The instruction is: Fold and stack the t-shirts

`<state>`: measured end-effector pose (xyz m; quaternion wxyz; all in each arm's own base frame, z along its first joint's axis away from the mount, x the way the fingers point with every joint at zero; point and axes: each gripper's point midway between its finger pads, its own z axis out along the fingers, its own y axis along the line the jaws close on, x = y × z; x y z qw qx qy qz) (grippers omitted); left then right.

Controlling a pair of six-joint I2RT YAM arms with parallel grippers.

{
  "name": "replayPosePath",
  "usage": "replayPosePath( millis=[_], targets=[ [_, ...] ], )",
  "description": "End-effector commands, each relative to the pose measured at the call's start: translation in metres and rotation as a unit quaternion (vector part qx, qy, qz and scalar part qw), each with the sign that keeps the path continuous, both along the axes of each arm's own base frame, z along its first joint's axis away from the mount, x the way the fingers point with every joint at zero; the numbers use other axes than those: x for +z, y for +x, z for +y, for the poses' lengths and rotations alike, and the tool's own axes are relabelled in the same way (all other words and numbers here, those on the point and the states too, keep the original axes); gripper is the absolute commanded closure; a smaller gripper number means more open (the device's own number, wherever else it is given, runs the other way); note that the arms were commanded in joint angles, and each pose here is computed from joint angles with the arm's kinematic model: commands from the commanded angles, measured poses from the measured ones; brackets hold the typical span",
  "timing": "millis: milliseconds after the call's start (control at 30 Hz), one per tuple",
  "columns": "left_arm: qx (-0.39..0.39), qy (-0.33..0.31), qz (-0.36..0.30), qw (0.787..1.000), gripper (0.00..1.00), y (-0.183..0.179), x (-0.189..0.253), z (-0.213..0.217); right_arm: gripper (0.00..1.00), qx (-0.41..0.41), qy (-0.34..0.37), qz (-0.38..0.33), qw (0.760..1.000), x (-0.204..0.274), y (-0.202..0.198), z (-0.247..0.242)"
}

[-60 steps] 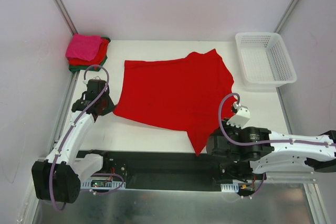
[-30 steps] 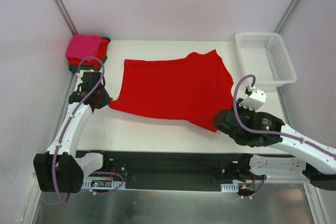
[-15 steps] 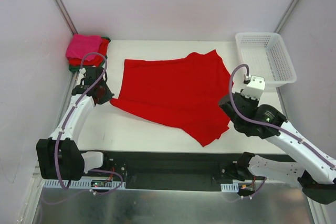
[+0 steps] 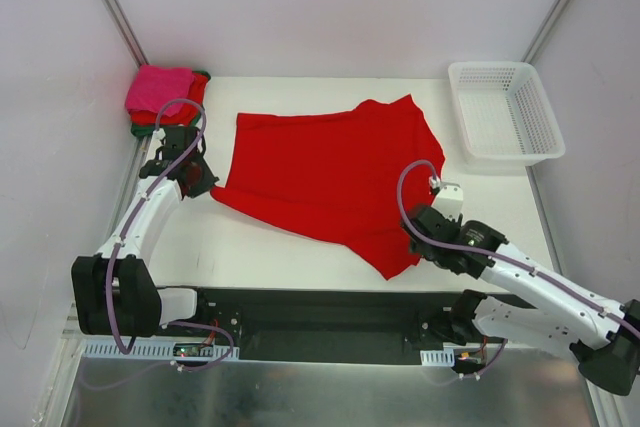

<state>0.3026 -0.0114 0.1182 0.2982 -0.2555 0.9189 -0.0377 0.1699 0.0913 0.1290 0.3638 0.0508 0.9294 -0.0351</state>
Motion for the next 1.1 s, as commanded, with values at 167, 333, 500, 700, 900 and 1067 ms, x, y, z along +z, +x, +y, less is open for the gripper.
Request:
replayPosePath(
  millis=[167,333,500,700,900,1067],
  targets=[
    [0.005,0.002,-0.011,1.0,1.0,0.009,0.003,0.005,0.45,-0.04,0.142,0.071,0.987,-0.056,-0.033,0.008],
    [0.003,-0.002,-0.011,1.0,1.0,0.009,0.002,0.003,0.44,-0.061,0.166,0.067,0.982,-0.062,-0.028,-0.002],
    [0.002,-0.001,-0.012,1.0,1.0,0.008,0.002,0.004,0.43,-0.04,0.197,0.077,0.976,-0.065,-0.018,-0.001],
    [0.002,-0.003,-0.011,1.0,1.0,0.008,0.001,0.003,0.42,-0.05,0.206,0.063,0.975,-0.054,0.001,-0.018],
    [0.003,-0.002,-0.012,1.0,1.0,0.008,0.001,0.003,0.44,-0.046,0.235,0.086,0.967,-0.063,0.004,-0.019],
    [0.002,-0.001,-0.012,1.0,1.0,0.009,0.001,0.003,0.46,-0.053,0.244,0.087,0.964,-0.067,0.009,-0.02]
  ],
)
